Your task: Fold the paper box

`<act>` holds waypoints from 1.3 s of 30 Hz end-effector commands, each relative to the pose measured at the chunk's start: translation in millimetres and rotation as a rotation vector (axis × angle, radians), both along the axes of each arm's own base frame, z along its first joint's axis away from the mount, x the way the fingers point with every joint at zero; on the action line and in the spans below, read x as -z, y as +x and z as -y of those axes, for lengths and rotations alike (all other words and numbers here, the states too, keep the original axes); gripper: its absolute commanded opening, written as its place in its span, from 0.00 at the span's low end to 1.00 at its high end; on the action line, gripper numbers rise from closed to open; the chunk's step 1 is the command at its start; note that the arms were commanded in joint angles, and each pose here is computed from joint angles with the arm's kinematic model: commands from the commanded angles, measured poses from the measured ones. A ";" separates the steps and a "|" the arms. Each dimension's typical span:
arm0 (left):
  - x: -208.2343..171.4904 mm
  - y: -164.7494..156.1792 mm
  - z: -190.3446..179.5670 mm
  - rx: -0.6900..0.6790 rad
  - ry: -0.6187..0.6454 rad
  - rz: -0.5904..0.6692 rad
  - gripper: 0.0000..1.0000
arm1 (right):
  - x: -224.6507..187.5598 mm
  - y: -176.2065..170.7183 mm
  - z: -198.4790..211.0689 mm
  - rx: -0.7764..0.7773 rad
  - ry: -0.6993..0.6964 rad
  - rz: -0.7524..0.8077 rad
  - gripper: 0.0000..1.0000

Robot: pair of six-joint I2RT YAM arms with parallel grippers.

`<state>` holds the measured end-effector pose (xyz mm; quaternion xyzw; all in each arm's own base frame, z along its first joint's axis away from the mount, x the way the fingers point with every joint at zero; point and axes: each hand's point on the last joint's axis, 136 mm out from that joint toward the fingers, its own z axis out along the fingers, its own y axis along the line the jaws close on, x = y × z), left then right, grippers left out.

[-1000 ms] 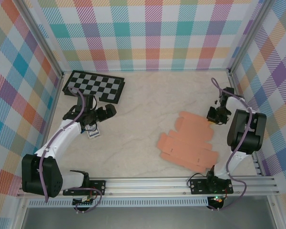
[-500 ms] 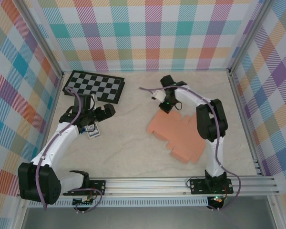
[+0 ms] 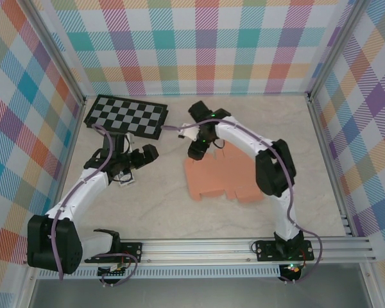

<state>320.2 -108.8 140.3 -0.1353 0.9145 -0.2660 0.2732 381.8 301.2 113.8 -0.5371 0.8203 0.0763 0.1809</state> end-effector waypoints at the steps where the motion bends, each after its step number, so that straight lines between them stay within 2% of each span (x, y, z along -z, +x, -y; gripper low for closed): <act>1: -7.1 8.9 22.9 0.065 -0.095 0.044 1.00 | -55.6 -10.3 31.8 0.270 0.269 -0.122 0.76; 3: -7.0 11.4 30.9 0.091 -0.110 0.050 1.00 | -68.5 -9.7 63.4 0.405 0.406 -0.173 0.76; 5: -6.8 13.6 41.2 0.128 -0.113 0.058 1.00 | -62.9 -5.5 111.3 0.561 0.459 -0.201 0.75; 9: -2.3 16.9 62.9 0.198 -0.114 0.043 1.00 | -31.5 -17.1 193.7 0.766 0.337 -0.299 0.74; 11: 2.9 17.1 75.3 0.227 -0.121 0.019 1.00 | -10.1 -28.8 232.6 0.863 0.203 -0.335 0.74; 15: 12.2 17.5 95.3 0.272 -0.139 -0.027 1.00 | 20.2 -40.3 268.3 0.980 0.105 -0.390 0.74; 20: 19.4 14.2 111.9 0.329 -0.122 -0.064 1.00 | 55.7 -45.9 262.5 1.015 0.158 -0.533 0.73; 23: 22.3 11.7 110.1 0.312 -0.087 -0.067 1.00 | 69.4 -46.1 249.1 0.995 0.225 -0.595 0.72; 25: 22.9 9.9 107.7 0.297 -0.076 -0.063 1.00 | 75.4 -45.9 240.1 0.978 0.269 -0.641 0.72; 28: 24.0 8.4 102.8 0.277 -0.061 -0.059 1.00 | 78.6 -45.5 228.3 0.939 0.313 -0.709 0.67; 31: 23.6 8.1 99.9 0.267 -0.050 -0.053 1.00 | 77.1 -44.4 218.9 0.889 0.336 -0.719 0.64; 33: 22.0 8.5 98.9 0.263 -0.045 -0.048 1.00 | 72.2 -42.8 211.7 0.845 0.359 -0.714 0.58; 35: 20.4 9.7 97.9 0.259 -0.039 -0.042 1.00 | 67.8 -42.1 203.6 0.794 0.366 -0.703 0.48; 39: 13.0 12.2 95.8 0.254 -0.027 -0.022 1.00 | 63.9 -42.4 191.5 0.705 0.332 -0.674 0.33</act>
